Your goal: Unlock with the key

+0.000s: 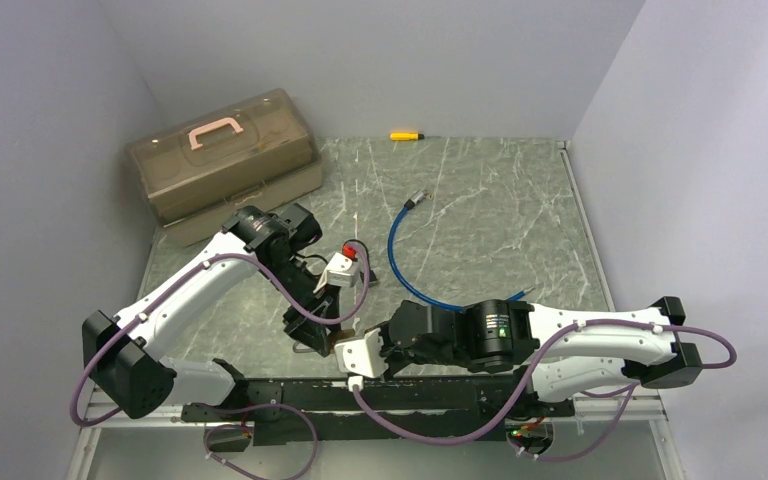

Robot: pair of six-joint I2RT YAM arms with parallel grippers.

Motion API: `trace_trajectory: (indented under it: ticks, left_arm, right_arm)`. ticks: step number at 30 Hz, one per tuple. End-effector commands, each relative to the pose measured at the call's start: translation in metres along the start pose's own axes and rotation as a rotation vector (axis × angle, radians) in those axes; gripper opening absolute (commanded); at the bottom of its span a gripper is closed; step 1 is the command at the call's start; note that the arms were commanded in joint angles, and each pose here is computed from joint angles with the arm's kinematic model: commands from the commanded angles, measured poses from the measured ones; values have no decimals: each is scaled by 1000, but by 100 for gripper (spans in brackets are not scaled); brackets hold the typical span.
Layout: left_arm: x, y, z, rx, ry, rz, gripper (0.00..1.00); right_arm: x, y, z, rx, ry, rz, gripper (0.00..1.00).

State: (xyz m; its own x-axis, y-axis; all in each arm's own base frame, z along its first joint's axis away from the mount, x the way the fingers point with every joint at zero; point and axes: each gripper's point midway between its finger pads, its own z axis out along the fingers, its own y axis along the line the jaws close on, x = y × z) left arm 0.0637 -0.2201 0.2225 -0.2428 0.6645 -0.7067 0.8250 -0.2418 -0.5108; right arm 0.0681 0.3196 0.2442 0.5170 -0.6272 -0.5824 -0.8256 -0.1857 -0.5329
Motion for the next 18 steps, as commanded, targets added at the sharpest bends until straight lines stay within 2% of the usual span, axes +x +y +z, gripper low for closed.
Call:
trace_trajectory:
  ticks: [1,18]
  left_arm:
    - [-23,-17,-3,47,-87,50,0]
    - [-22,-17,-3,40,-91,51,0]
  right_arm:
    - [-13,-13,-2,47,-30,-14,0]
    - [-20,-20,-4,61,-37,-18,0]
